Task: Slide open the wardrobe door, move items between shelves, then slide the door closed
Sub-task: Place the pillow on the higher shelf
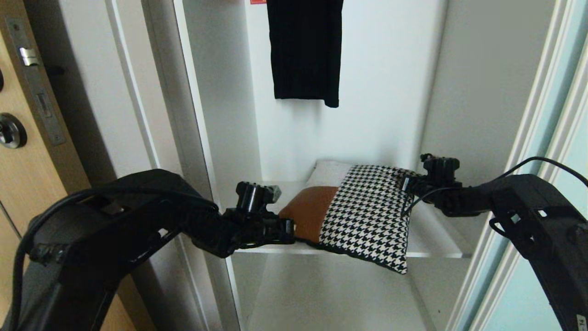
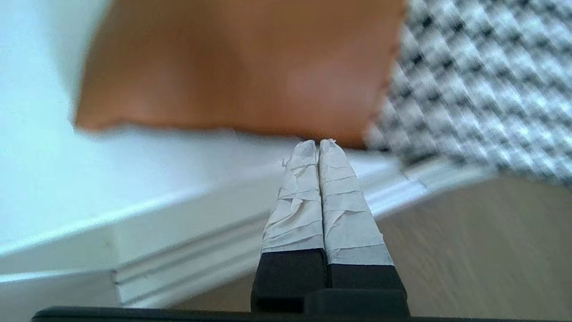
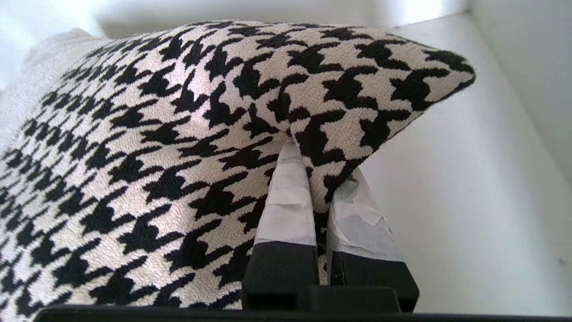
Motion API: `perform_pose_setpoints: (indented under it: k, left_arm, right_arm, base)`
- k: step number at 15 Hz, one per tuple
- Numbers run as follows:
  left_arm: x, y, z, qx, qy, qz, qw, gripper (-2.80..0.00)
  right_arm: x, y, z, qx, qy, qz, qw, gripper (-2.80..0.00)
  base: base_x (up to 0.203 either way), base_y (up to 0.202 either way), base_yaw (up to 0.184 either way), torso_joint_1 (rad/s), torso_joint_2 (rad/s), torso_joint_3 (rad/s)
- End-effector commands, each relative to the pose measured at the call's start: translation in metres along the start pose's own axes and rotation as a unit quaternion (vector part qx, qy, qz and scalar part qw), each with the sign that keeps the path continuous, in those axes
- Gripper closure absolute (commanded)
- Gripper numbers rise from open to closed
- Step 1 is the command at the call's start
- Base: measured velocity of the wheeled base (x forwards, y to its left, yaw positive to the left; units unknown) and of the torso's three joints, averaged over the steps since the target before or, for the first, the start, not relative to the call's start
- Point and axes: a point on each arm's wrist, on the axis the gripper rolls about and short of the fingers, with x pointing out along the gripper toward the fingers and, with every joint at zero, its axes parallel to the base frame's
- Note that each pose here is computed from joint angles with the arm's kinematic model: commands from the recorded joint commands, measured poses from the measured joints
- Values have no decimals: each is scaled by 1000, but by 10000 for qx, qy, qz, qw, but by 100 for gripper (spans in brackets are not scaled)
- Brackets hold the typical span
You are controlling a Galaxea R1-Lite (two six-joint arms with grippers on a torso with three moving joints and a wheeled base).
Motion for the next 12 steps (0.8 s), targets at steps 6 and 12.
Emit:
perform_pose_setpoints:
  k: [6,12]
  left_arm:
    - [-35,-20,-5,41,784,-999,9919,0]
    - [-32,-21,-8,88,865,-1014,9910,0]
  right_arm:
    - [4,7,-17,-426,13,-402,9983,0]
    - [2,10,-17,-391,-20,-391,9985,0]
  base:
    - [0,0,0,0,0,0]
    - [0,0,0,0,0,0]
